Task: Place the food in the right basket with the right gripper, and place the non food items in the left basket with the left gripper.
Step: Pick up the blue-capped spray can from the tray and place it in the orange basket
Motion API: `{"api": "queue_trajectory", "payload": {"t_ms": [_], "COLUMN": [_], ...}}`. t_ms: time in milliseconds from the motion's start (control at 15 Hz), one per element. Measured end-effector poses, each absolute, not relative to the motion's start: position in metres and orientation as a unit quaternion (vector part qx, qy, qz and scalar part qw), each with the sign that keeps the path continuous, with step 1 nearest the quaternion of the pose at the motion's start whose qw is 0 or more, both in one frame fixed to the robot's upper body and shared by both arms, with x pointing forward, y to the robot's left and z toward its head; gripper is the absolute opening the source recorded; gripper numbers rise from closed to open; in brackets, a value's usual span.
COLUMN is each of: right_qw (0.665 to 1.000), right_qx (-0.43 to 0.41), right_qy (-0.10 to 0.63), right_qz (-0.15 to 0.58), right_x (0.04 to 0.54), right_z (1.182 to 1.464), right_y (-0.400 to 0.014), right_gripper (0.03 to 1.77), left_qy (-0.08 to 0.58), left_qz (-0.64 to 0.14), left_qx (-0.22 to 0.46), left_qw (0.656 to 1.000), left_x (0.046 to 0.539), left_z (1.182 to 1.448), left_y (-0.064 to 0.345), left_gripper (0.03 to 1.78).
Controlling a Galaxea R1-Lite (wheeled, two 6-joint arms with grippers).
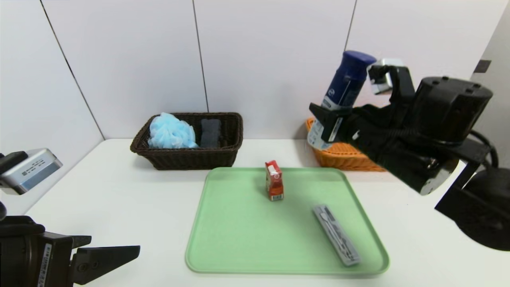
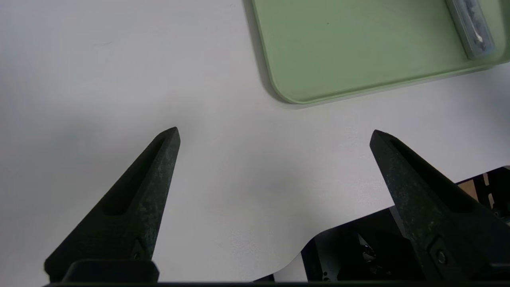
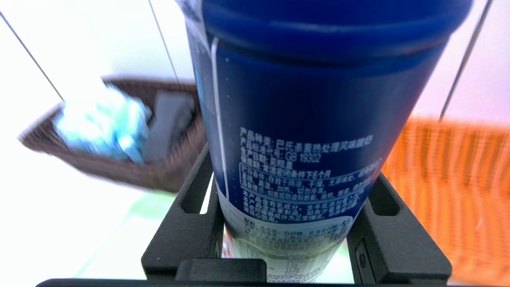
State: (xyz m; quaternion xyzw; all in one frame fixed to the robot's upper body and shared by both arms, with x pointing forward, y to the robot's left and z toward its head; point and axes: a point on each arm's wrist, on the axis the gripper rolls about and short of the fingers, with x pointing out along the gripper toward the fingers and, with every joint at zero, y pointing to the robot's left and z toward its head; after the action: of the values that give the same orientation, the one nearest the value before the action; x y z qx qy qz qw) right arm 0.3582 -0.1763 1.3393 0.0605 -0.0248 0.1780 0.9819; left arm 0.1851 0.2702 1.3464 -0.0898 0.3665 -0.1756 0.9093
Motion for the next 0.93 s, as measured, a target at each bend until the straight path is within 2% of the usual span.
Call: {"api": "queue_trajectory", "payload": {"t_ms": [133,333,533,933], "right_qw": [0.983,0.984,0.989,0.989], "right_qx": [0.058,0.066,0.068,0.066], "right_qy": [-0.013,0.021,0.034,0.074], "right_qz": [0.172,0.162,0.129,0.107], "right_x": [0.375,0.405,0.434,0.475], "right_z": [1.366,1.378,1.371,1.334], "right_y": [-0.199,-0.228,-0.246,-0.266], "right_gripper": [0.81,0.81,0.81,0.81], "left_qy": [0.367,0.367,0.366,0.369], "left_qz": [-0.176,-0.176,-0.176,-0.186], "left_qx": [-0.09,-0.09,-0.09,-0.092], "left_qw": [0.909,0.909,0.91,0.906], "left_x": [0.185,0.184,0.183,0.183], "left_z": [1.346,1.346,1.346,1.346], "left_y": [0.27,0.271,0.272,0.271], "left_gripper": [1.69,1.69,1.69,1.69]}}
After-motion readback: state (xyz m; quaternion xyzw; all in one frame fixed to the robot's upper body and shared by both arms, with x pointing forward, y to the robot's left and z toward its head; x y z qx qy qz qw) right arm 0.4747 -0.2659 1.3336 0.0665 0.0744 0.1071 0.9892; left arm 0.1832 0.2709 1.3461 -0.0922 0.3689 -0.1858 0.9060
